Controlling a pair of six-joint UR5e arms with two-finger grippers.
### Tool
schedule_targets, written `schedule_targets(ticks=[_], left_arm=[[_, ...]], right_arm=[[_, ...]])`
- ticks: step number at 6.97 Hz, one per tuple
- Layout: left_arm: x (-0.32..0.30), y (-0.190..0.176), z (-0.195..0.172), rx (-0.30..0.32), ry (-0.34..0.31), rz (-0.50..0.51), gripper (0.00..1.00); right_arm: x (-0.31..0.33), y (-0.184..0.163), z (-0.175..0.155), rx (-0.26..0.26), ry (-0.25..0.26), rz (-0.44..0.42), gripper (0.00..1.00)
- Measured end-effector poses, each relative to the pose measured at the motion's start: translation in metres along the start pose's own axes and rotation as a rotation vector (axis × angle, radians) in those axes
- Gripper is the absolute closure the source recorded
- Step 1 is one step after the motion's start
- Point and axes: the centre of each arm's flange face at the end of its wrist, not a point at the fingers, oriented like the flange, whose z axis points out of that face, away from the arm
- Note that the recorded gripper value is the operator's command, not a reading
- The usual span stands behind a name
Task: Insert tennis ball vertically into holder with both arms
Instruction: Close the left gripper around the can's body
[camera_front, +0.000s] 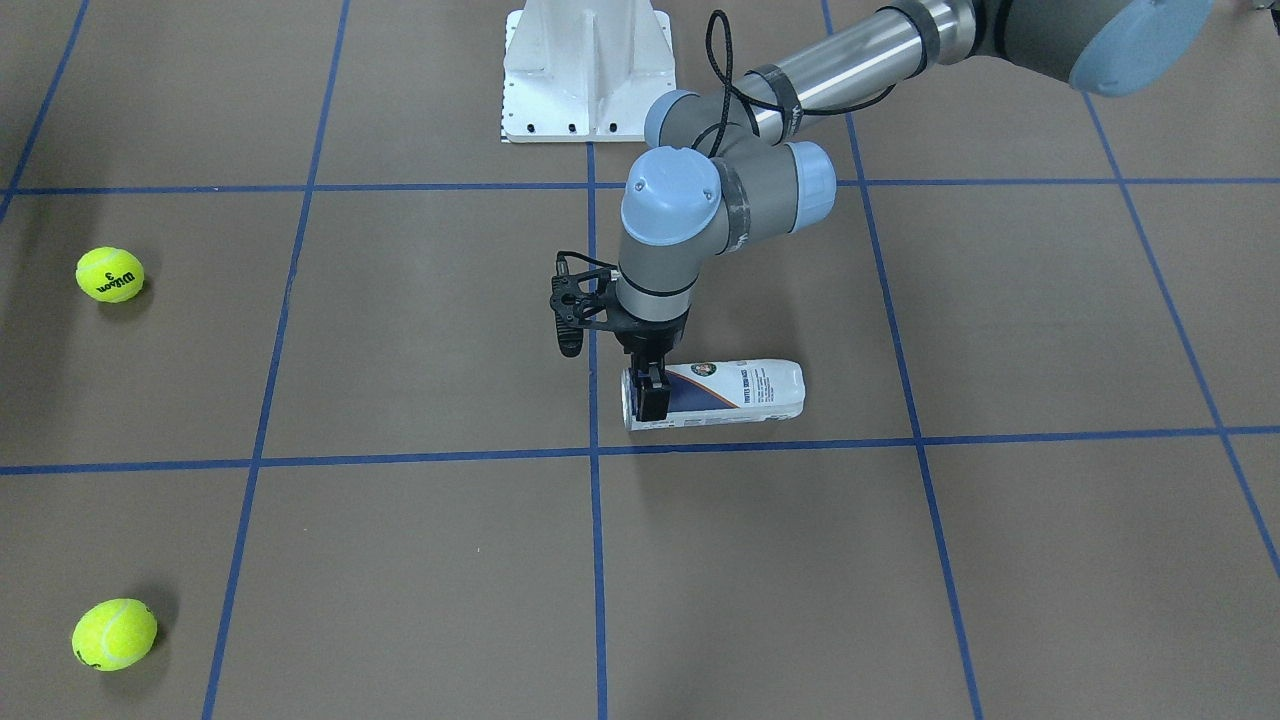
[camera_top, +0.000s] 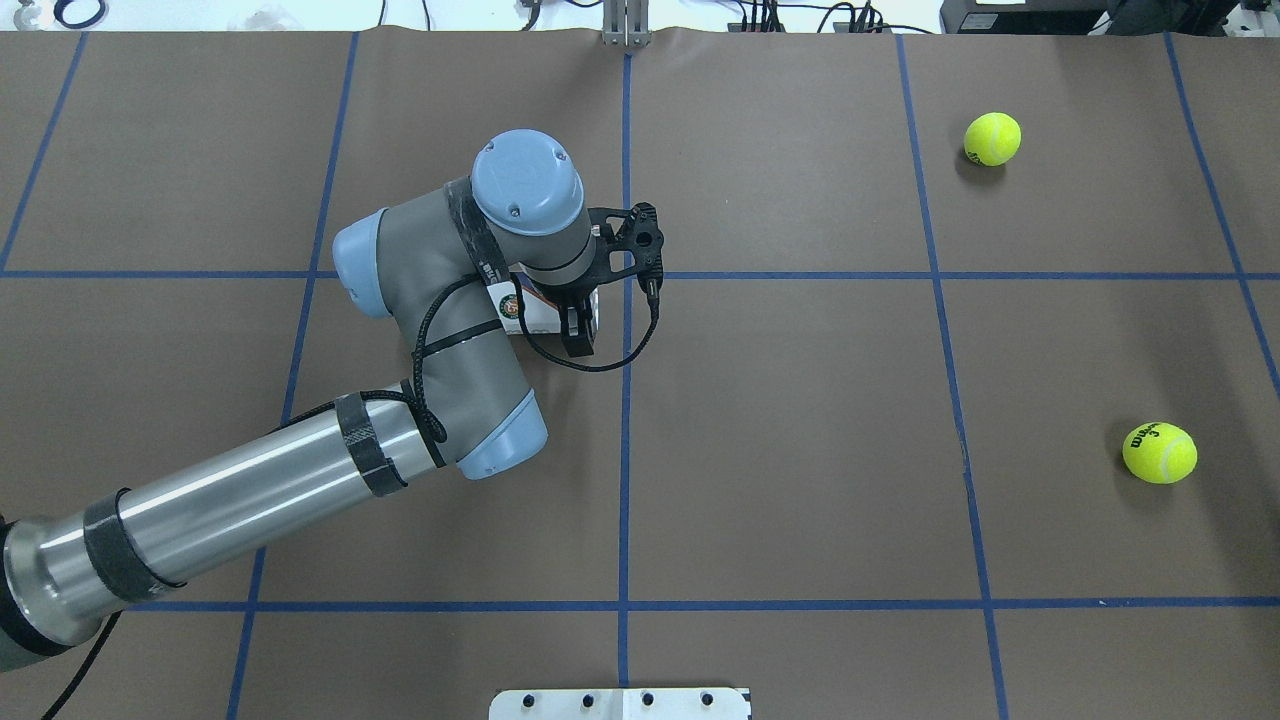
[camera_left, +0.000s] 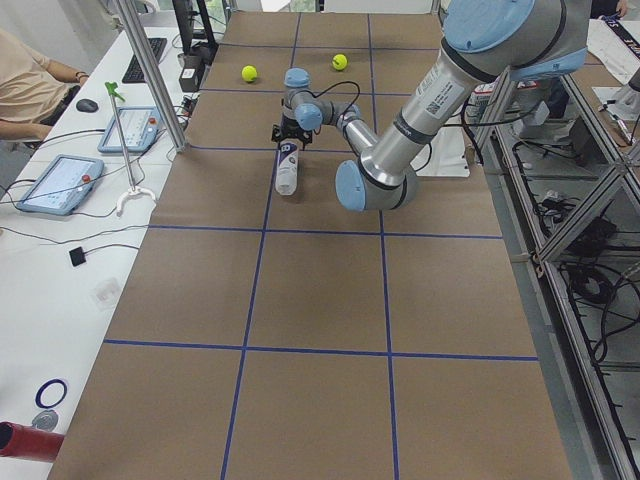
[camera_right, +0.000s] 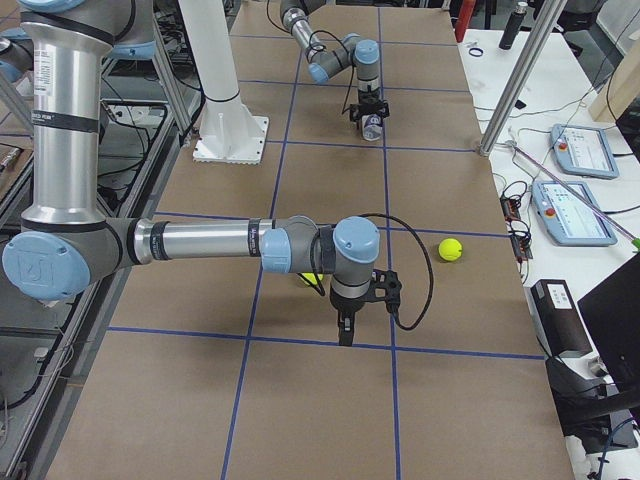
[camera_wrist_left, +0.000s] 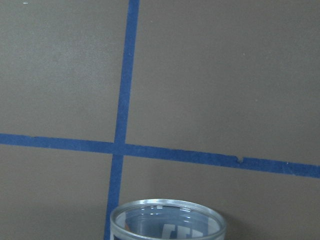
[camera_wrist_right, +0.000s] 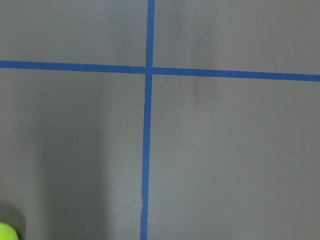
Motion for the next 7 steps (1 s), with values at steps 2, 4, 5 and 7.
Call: schedule_targets(ticks=[2,4,5,7], left_arm=[[-0.001,-0.004,0.007,-0.001,0.002,-0.003,0.00],[-0.004,-0.012,0.012,-0.001,0.002,-0.001,0.01],[-0.003,-0.013,0.014,-0.001,0.004,0.002,0.01],[0.000,-0.014,0.019,-0.008,0.002,0.013,0.02]], right_arm=[[0.000,0.000,0.000,0.000,0.000,0.000,0.00],[0.000,0.000,0.000,-0.001,0.001,0.000,0.00],[0.001,0.000,0.001,-0.002,0.002,0.001,0.00],[0.001,0.000,0.002,-0.004,0.002,0.002,0.00]])
